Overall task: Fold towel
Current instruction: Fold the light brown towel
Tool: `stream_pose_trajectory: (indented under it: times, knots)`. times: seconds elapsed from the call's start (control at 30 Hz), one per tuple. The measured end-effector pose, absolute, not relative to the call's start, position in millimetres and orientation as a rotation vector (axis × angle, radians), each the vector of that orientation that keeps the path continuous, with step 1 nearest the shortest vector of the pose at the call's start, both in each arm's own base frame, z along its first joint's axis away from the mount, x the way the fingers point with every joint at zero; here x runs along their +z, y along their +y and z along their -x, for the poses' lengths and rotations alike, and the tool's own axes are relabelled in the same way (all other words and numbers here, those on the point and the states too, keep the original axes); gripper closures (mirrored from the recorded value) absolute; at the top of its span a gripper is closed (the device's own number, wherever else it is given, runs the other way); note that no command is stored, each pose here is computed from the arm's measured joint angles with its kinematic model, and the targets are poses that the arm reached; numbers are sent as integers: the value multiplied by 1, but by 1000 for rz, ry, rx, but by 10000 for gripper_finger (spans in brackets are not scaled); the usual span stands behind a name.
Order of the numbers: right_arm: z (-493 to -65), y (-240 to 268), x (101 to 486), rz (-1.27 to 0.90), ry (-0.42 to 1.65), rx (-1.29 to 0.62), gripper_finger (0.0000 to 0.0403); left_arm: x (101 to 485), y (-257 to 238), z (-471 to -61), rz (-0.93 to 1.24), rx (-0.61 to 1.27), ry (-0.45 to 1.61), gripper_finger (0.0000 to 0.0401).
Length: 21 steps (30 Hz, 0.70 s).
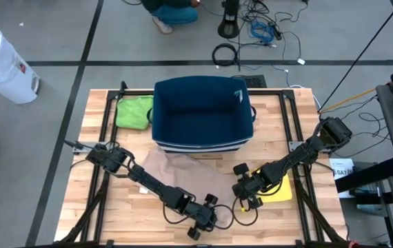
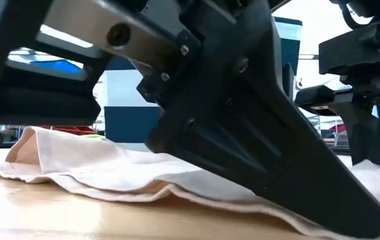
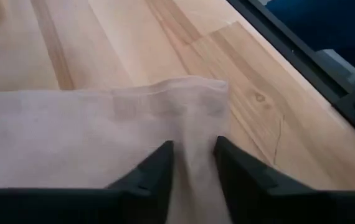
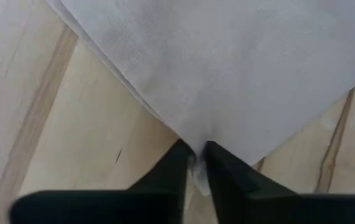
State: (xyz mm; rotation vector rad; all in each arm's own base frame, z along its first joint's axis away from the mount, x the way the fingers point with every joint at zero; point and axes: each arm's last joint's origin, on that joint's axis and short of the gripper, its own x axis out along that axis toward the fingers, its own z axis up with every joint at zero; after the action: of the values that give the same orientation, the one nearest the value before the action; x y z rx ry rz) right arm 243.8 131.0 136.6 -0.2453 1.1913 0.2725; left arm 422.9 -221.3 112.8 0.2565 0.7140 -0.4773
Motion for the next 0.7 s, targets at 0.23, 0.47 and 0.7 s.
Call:
stream_pose_trajectory:
  times: [0.23,0.47,0.7]
  knots:
    - [-245,132,137,256,1172,277,398,114,-221,-424,-317,-492,686,392]
    - [-248,138,140,231,1115,324,402,125,-225,-423,-338,-508,653,398]
    - [-244,150,177,201,892,434,402,191,-234,-409,-379,-556,509,399]
